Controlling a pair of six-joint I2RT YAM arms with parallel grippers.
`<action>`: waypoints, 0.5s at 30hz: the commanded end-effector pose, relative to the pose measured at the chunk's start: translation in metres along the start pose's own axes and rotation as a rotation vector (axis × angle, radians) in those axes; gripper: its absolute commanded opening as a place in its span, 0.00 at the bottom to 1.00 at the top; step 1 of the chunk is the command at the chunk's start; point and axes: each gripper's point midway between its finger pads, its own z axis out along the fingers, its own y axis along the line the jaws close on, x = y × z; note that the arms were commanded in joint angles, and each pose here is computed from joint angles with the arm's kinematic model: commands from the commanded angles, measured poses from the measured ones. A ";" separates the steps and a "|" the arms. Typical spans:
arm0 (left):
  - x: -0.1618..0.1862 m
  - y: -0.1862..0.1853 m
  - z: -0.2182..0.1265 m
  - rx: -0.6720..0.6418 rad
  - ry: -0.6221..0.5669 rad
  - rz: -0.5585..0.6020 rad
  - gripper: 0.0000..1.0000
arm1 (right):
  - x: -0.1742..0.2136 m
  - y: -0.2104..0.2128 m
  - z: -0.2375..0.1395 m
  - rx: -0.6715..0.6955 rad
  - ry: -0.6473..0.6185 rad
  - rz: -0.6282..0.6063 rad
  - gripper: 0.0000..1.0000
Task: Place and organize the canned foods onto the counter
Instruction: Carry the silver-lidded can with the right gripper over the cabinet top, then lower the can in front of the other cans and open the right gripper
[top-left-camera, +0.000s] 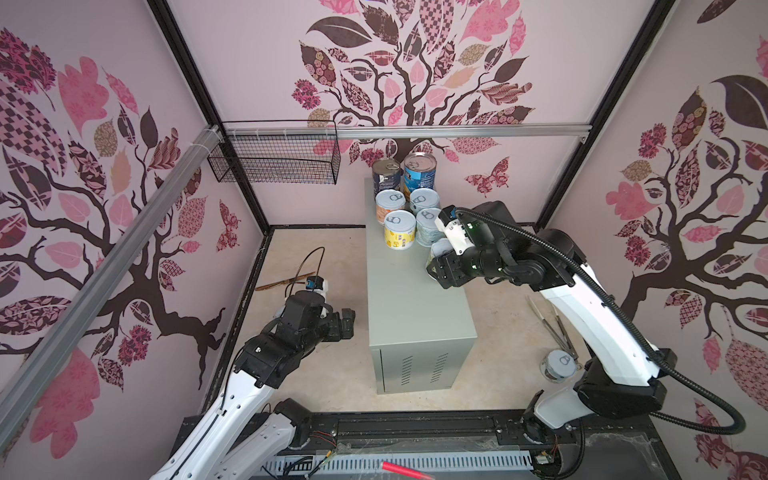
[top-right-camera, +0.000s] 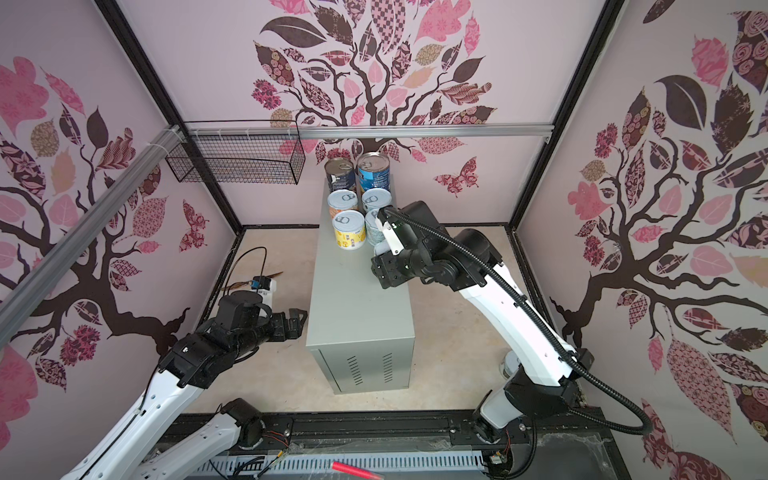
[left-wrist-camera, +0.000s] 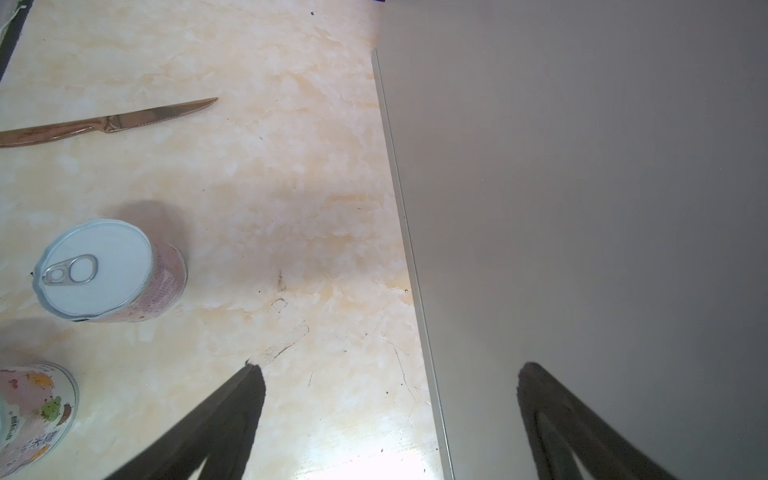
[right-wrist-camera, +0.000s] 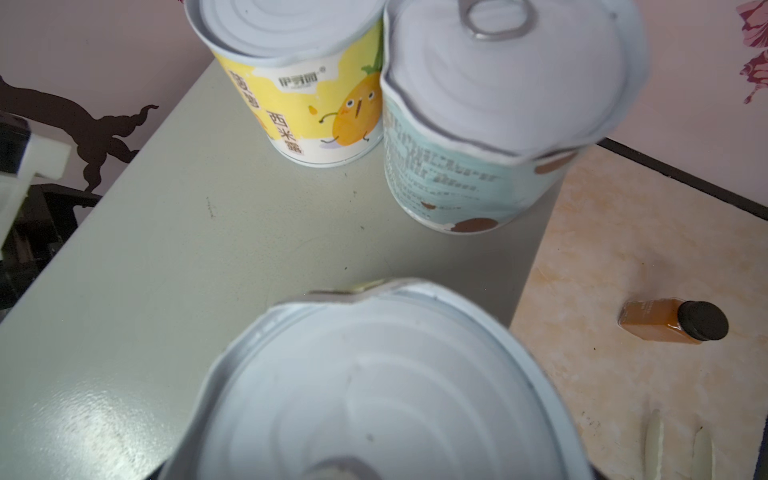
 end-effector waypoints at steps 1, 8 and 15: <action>0.003 0.000 0.003 0.013 -0.005 0.006 0.98 | -0.021 0.000 -0.010 0.015 -0.074 -0.005 0.55; 0.002 -0.001 0.002 0.017 -0.008 0.013 0.98 | -0.024 -0.002 0.004 0.039 -0.056 -0.006 0.56; 0.002 -0.002 0.001 0.024 -0.012 0.012 0.98 | -0.023 -0.002 0.017 0.055 -0.034 -0.012 0.59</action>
